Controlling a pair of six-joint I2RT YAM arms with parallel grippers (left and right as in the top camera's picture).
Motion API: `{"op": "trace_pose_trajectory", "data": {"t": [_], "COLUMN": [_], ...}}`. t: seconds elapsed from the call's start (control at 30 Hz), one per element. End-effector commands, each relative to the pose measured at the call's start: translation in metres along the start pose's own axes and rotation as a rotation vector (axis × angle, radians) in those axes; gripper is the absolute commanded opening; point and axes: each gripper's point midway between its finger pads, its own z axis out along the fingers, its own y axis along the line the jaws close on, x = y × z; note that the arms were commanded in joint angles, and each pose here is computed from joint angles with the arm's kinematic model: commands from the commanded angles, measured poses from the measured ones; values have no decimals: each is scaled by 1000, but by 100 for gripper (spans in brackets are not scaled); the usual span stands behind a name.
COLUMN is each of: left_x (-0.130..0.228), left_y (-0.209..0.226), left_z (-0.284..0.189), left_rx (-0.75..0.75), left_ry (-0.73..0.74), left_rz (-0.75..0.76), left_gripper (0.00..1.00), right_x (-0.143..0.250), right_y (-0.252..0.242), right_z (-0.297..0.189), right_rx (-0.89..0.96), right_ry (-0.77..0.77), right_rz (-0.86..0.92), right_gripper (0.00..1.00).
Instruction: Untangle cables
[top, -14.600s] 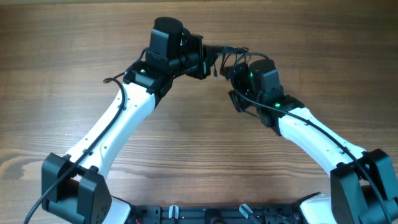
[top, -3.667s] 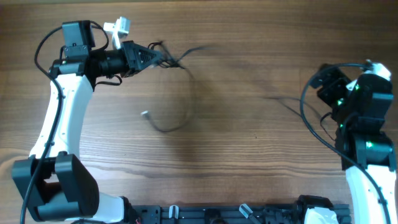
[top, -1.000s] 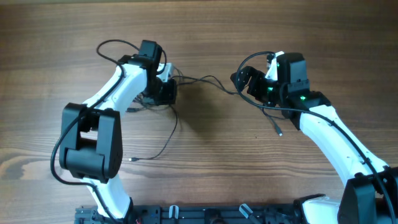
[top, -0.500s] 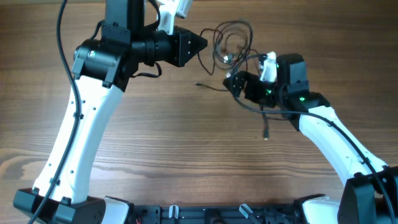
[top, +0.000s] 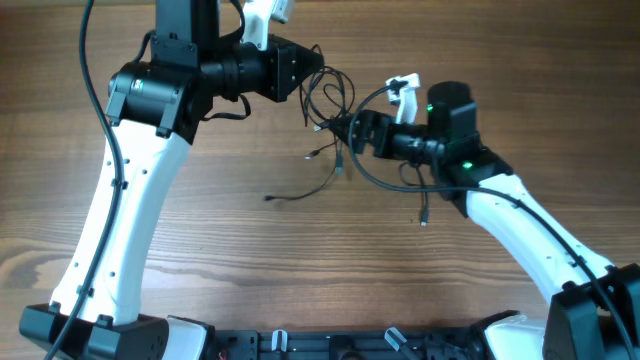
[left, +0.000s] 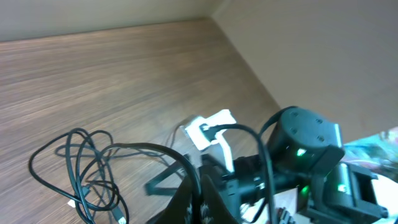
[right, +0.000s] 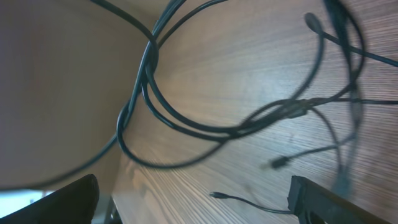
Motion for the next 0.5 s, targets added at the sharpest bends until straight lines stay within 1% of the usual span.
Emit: {"op": "trace_pose_trajectory", "data": {"t": [0.0, 0.03, 0.1, 0.13, 0.17, 0.2, 0.23, 0.27, 0.3, 0.37, 0.4, 0.47], "left_x": [-5, -5, -4, -3, -3, -4, -5, -8, -12, -22, -30, -39], "left_y": [-35, -39, -51, -59, -65, -72, -78, -82, -82, -75, -63, -43], "left_z": [-17, -19, -23, -26, -29, -33, -38, -46, -55, -85, -111, -147], "left_rx": [120, 138, 199, 239, 264, 289, 310, 307, 295, 236, 167, 63], "left_ry": [-30, -30, -25, -23, -25, -32, -42, -64, -86, -158, -222, -306], "left_rz": [73, 76, 83, 89, 96, 109, 125, 143, 154, 168, 168, 158], "left_gripper": [4, 4, 4, 4, 4, 4, 4, 4, 4, 4, 4, 4], "right_x": [-18, -23, -31, -34, -33, -31, -29, -24, -20, -10, -8, -7], "right_y": [27, 37, 31, 17, 6, -7, -23, -49, -73, -124, -146, -174], "right_z": [11, 14, 21, 28, 35, 41, 45, 45, 40, 13, -6, -38], "right_rx": [-46, -73, -29, 31, 67, 112, 169, 269, 363, 579, 668, 775], "right_ry": [-115, -149, -229, -286, -307, -322, -335, -351, -360, -359, -358, -359], "right_rz": [24, 25, 137, 214, 239, 244, 246, 273, 296, 358, 394, 462], "right_gripper": [100, 100, 100, 100, 99, 96, 95, 95, 96, 100, 99, 100]}}
